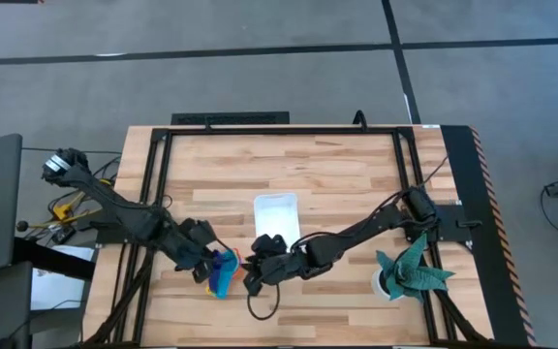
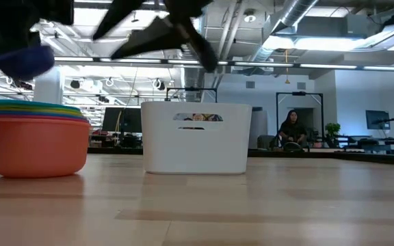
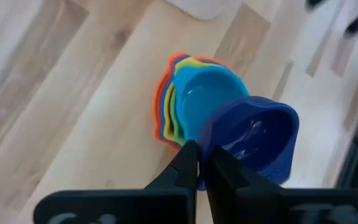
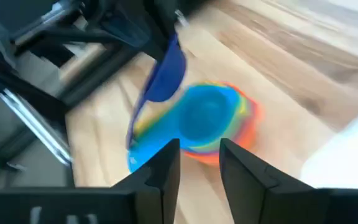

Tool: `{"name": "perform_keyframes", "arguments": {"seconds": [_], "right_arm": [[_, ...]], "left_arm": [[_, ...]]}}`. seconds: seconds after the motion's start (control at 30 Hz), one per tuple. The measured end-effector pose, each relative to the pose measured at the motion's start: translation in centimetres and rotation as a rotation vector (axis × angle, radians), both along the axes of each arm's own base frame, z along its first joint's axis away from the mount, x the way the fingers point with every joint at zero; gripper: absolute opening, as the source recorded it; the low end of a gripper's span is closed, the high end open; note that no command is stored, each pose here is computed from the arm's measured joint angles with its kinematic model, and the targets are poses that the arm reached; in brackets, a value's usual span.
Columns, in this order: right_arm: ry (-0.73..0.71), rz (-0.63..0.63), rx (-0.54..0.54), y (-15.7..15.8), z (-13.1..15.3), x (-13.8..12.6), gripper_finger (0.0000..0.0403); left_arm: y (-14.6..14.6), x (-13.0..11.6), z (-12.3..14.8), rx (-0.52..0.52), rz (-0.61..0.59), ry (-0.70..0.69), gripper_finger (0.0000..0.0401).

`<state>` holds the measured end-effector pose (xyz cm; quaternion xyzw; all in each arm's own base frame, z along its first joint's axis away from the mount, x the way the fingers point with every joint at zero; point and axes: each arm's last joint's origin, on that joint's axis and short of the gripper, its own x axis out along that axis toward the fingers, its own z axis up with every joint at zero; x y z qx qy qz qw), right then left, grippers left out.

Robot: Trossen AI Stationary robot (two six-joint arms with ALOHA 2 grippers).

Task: Nest measuring cups in basket
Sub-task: Stack the dark blue nest measuring cup into the blue nest measuring cup

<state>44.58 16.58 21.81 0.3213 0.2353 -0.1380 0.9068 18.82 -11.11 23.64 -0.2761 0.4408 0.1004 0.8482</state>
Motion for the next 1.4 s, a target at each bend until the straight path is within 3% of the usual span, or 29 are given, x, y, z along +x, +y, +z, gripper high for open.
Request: {"name": "perform_keyframes", "arguments": {"seconds": [0.27, 0.67, 0.97, 1.4], "right_arm": [[0.012, 0.029, -0.053, 0.2, 1.2, -0.8, 0.0150], [0.055, 0.042, -0.067, 0.2, 1.0, -1.1, 0.0139], [0.075, 0.058, -0.076, 0.8, 0.8, -1.5, 0.0157], [0.111, 0.078, -0.120, 0.6, 0.5, -1.6, 0.0187]], "left_arm": [[0.4, 2.4, -1.3, -0.099, -0.043, 0.044, 0.0000], [2.8, 3.5, -1.2, -0.274, 0.053, 0.098, 0.0000], [4.5, 3.4, -1.6, -0.254, 0.167, 0.171, 0.0023], [4.4, 3.8, -1.4, -0.263, 0.171, 0.117, 0.0078]]}}
